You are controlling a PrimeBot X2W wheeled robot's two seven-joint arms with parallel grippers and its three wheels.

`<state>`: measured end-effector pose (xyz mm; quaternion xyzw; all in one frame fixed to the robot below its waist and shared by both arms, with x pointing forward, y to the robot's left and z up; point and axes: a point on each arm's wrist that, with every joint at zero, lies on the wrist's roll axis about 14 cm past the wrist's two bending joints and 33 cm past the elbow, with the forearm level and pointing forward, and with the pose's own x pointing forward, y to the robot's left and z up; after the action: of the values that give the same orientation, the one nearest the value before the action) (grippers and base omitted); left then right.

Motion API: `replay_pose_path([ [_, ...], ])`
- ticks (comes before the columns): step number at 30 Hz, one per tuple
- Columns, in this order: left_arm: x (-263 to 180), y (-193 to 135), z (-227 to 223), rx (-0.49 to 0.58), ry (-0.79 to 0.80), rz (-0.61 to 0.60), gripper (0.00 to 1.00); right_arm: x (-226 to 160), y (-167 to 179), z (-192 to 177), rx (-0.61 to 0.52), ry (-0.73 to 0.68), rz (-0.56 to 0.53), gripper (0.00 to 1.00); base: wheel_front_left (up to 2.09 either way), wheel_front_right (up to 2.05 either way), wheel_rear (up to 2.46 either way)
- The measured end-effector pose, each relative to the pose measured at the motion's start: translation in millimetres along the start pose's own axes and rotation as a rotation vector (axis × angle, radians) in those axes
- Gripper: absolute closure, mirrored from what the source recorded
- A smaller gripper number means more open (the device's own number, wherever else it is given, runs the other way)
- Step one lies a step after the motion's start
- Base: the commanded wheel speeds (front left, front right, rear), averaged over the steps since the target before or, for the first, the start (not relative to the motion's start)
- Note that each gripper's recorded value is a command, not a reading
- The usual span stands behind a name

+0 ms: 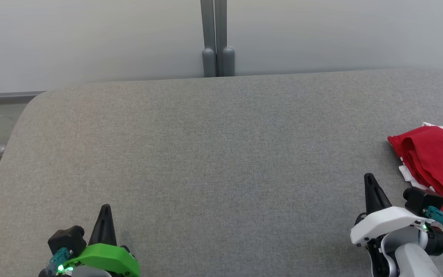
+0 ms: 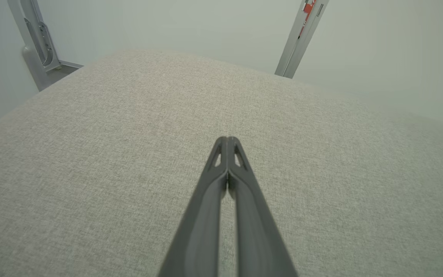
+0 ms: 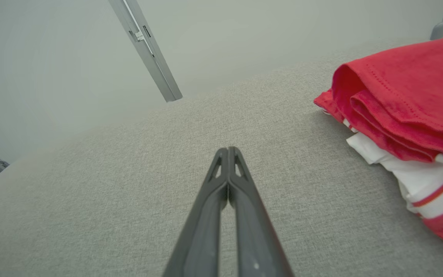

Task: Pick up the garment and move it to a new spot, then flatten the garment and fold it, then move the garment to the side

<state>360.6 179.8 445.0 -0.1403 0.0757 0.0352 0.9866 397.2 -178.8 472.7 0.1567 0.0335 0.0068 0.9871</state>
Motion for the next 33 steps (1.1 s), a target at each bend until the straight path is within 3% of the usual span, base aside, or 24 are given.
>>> replay_pose_path([
  [33,6.3,8.0,13.3,-0.535,0.018,0.025,1.00,-3.0,-9.1,11.6,0.511,-0.016,-0.053,1.00,0.00,0.00,0.00],
])
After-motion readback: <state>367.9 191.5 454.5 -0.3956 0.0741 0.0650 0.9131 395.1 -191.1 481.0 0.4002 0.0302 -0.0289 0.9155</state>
